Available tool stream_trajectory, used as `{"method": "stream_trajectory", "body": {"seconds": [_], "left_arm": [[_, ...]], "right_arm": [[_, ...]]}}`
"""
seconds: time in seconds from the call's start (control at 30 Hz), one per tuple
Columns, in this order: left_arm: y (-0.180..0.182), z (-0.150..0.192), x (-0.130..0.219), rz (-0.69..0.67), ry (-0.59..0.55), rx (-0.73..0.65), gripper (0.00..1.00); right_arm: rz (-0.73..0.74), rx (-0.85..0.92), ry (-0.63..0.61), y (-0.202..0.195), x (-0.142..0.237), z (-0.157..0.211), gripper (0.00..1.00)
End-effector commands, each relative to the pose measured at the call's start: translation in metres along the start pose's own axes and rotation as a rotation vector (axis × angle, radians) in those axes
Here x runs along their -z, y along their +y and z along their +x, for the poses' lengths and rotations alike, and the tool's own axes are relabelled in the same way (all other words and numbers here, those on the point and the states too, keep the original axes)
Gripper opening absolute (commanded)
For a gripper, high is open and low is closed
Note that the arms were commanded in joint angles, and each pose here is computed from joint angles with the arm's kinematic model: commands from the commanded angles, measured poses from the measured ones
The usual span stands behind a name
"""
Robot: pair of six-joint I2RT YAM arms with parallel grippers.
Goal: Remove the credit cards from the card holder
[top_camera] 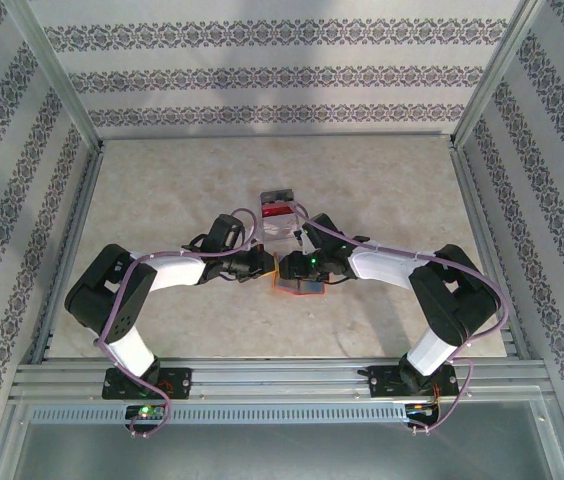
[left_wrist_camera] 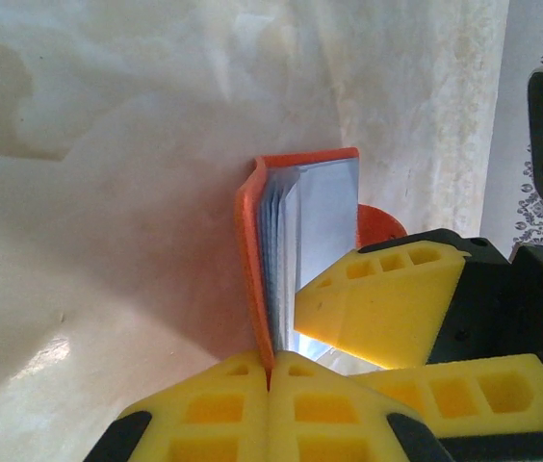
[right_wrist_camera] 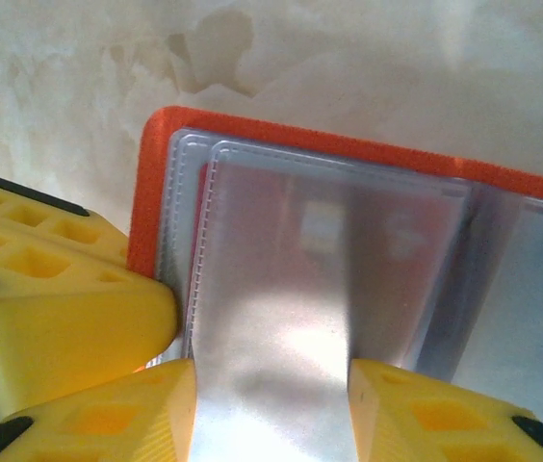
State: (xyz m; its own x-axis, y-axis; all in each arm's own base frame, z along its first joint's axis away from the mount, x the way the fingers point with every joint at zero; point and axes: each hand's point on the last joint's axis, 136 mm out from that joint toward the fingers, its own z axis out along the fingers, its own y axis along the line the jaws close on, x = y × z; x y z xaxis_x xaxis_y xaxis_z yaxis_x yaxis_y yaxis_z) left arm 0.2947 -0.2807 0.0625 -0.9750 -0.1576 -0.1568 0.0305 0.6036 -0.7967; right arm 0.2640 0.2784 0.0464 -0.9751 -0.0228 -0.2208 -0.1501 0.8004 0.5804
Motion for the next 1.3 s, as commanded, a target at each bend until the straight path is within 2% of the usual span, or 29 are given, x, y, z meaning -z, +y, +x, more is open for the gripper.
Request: {"method": "stream_trajectory", "body": {"seconds": [0.0, 0.57, 0.87, 1.03, 1.17, 1.27], "left_arm": [[-0.008, 0.001, 0.000, 0.010, -0.002, -0.022, 0.00], [-0.001, 0.002, -0.001, -0.027, 0.007, -0.028, 0.00], [0.012, 0.009, -0.002, -0.065, 0.015, -0.016, 0.00], [0.015, 0.011, -0.001, -0.069, 0.015, -0.012, 0.00], [0.014, 0.011, 0.000, -0.065, 0.016, -0.013, 0.00], [0.013, 0.011, -0.001, -0.066, 0.014, -0.013, 0.00]], "right_arm": [[0.113, -0.016, 0.011, -0.027, 0.000, 0.009, 0.44], [0.394, -0.015, -0.016, -0.084, 0.054, 0.011, 0.44], [0.435, -0.012, -0.045, -0.088, 0.085, 0.004, 0.42], [0.369, 0.004, -0.097, -0.062, 0.108, -0.010, 0.39], [0.143, 0.016, -0.157, -0.007, 0.118, -0.027, 0.30], [-0.025, 0.018, -0.129, 0.032, 0.109, -0.030, 0.22]]}}
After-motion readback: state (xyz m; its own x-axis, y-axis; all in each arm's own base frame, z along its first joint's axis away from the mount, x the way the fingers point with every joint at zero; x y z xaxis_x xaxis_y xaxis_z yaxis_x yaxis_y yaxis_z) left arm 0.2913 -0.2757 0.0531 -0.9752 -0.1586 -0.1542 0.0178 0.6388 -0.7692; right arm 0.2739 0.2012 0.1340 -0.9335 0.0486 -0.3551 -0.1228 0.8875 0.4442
